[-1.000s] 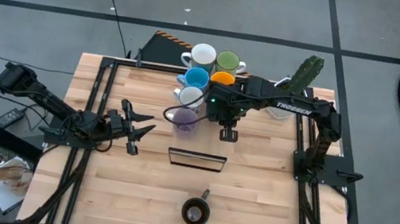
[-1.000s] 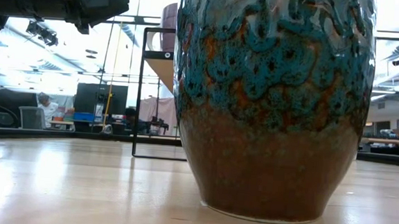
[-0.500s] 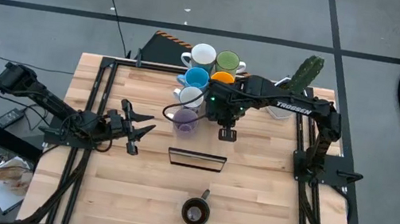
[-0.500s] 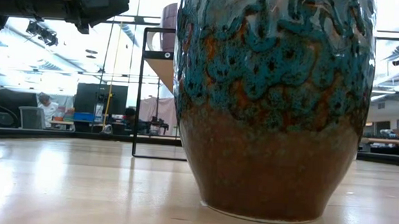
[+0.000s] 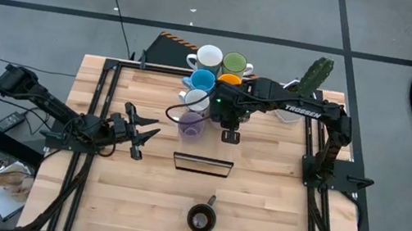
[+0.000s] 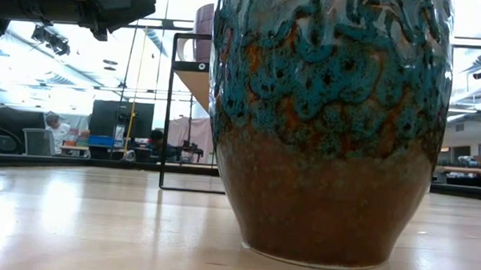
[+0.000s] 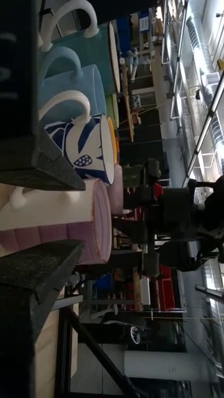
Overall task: Place coffee mugs
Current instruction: Put the purple mug on the shelf
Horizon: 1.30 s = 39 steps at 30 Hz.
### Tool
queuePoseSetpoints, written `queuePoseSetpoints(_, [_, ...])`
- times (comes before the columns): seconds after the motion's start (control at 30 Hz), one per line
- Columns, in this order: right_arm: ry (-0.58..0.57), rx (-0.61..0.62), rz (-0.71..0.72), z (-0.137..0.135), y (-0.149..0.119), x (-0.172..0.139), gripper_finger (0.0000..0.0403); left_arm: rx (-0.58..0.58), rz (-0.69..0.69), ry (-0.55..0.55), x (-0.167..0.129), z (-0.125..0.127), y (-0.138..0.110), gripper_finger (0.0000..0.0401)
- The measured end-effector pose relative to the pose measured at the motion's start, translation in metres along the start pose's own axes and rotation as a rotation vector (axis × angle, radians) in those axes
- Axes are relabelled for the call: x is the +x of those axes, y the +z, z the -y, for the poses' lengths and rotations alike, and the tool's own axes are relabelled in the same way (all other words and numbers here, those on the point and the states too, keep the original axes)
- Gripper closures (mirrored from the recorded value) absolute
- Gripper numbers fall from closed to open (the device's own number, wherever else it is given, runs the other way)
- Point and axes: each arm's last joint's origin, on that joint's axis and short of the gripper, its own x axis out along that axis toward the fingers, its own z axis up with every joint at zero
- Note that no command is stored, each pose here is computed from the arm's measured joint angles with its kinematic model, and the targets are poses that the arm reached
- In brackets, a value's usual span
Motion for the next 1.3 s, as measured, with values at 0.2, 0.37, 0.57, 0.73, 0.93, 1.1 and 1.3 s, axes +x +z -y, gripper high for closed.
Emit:
queuePoseSetpoints(0.2, [-0.028, 0.038, -0.003, 0.000, 0.000, 0.000, 0.0290, 0.000, 0.000, 0.000, 0.000, 0.000, 0.000, 0.0259])
queuePoseSetpoints(0.37, [-0.069, 0.053, 0.011, -0.004, 0.002, -0.008, 0.0271, 0.003, 0.000, 0.000, 0.000, 0.000, 0.000, 0.0259])
queuePoseSetpoints(0.57, [-0.150, 0.025, 0.075, -0.014, 0.009, -0.026, 0.0257, 0.003, 0.000, 0.000, 0.000, 0.000, 0.000, 0.0259])
queuePoseSetpoints(0.73, [-0.186, 0.010, 0.075, -0.019, 0.009, -0.030, 0.0254, 0.003, 0.000, 0.000, 0.000, 0.000, 0.000, 0.0259])
queuePoseSetpoints(0.93, [-0.251, -0.022, 0.055, -0.027, 0.008, -0.032, 0.0254, 0.003, 0.000, 0.000, 0.000, 0.000, 0.000, 0.0259])
queuePoseSetpoints(1.1, [-0.268, -0.052, 0.058, -0.030, 0.009, -0.033, 0.0254, 0.003, 0.000, 0.000, 0.000, 0.000, 0.000, 0.0259])
queuePoseSetpoints(1.3, [-0.290, -0.047, 0.043, -0.029, 0.010, -0.026, 0.0254, 0.000, 0.000, 0.000, 0.000, 0.000, 0.000, 0.0259])
